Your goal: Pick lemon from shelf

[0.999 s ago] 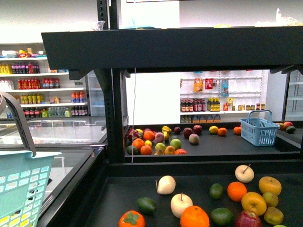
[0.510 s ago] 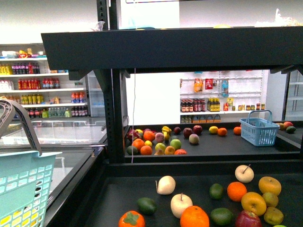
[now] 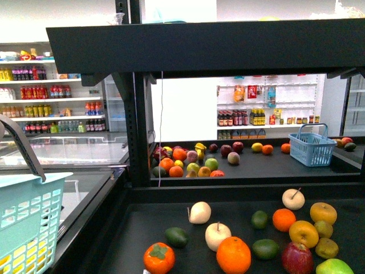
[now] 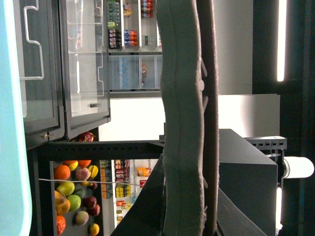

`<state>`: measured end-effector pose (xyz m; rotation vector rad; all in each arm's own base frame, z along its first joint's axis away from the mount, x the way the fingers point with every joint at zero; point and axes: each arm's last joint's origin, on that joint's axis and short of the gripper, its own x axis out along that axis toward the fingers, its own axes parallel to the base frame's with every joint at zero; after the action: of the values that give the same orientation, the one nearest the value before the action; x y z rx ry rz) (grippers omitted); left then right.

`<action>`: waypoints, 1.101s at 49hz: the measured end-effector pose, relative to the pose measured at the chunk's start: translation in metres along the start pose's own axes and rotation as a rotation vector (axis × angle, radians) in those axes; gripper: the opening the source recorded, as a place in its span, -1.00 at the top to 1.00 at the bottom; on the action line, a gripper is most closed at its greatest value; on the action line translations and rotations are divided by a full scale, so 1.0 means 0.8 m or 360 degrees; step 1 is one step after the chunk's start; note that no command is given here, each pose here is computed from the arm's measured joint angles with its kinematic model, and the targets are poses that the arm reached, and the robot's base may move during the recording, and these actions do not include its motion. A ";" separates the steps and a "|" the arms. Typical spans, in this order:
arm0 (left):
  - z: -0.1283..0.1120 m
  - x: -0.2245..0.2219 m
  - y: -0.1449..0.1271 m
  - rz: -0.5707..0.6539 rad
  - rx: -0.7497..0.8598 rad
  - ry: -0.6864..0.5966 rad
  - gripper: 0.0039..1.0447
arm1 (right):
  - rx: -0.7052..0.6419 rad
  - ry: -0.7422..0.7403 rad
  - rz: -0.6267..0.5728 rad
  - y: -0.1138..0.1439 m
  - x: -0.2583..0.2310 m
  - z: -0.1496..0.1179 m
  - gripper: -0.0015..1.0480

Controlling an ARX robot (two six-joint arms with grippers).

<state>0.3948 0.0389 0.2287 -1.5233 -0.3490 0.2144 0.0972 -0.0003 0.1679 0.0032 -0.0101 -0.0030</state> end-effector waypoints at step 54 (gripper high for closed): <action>0.018 -0.022 0.064 0.0131 -0.0039 0.0016 0.84 | 0.0000 0.0000 -0.0001 0.000 0.000 0.000 -0.85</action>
<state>0.3776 0.0482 0.1766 -1.5639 -0.2818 0.2679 0.0972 -0.0003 0.1679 0.0032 -0.0101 -0.0034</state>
